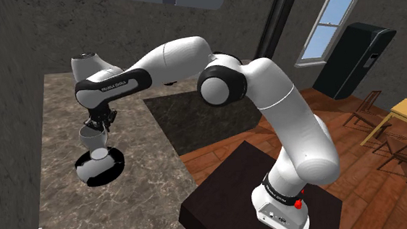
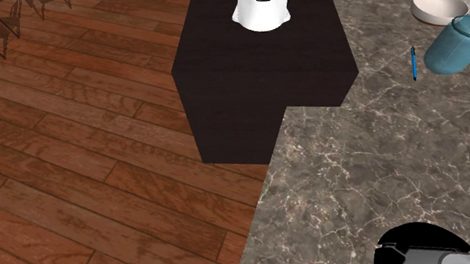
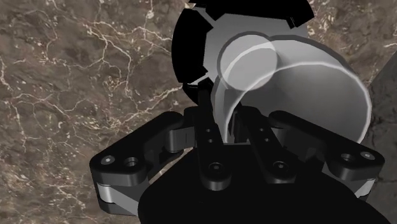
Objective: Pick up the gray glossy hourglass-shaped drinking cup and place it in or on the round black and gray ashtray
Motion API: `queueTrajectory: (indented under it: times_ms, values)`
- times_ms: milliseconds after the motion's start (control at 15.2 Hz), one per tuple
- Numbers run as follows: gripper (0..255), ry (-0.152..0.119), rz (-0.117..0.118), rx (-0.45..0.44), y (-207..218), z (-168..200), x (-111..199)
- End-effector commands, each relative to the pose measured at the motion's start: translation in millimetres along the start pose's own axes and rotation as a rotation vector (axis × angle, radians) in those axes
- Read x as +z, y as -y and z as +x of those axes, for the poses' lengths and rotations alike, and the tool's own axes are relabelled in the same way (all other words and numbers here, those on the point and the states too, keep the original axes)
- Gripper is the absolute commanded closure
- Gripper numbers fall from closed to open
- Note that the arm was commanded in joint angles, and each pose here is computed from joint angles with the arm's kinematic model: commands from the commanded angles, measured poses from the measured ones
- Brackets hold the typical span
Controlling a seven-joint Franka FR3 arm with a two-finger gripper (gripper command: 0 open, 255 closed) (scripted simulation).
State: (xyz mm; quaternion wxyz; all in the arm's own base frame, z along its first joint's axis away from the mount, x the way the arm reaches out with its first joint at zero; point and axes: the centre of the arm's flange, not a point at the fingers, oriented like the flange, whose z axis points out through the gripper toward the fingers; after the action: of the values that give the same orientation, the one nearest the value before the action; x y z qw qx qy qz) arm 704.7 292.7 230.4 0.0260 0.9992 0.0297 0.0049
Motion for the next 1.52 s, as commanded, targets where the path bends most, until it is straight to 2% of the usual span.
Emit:
queueTrajectory:
  times_ms: [0, 396, 858, 924, 1254, 1452]
  values:
    - [255, -0.001, 0.000, 0.000, 0, 1, 10]
    - [255, -0.001, 0.000, 0.000, 2, 0, 42]
    - [255, -0.001, 0.000, 0.000, 2, 0, 42]
    - [0, -0.001, 0.000, 0.000, 2, 0, 42]
    - [0, -0.001, 0.000, 0.000, 2, 0, 42]
    - [0, -0.001, 0.000, 0.000, 2, 0, 2]
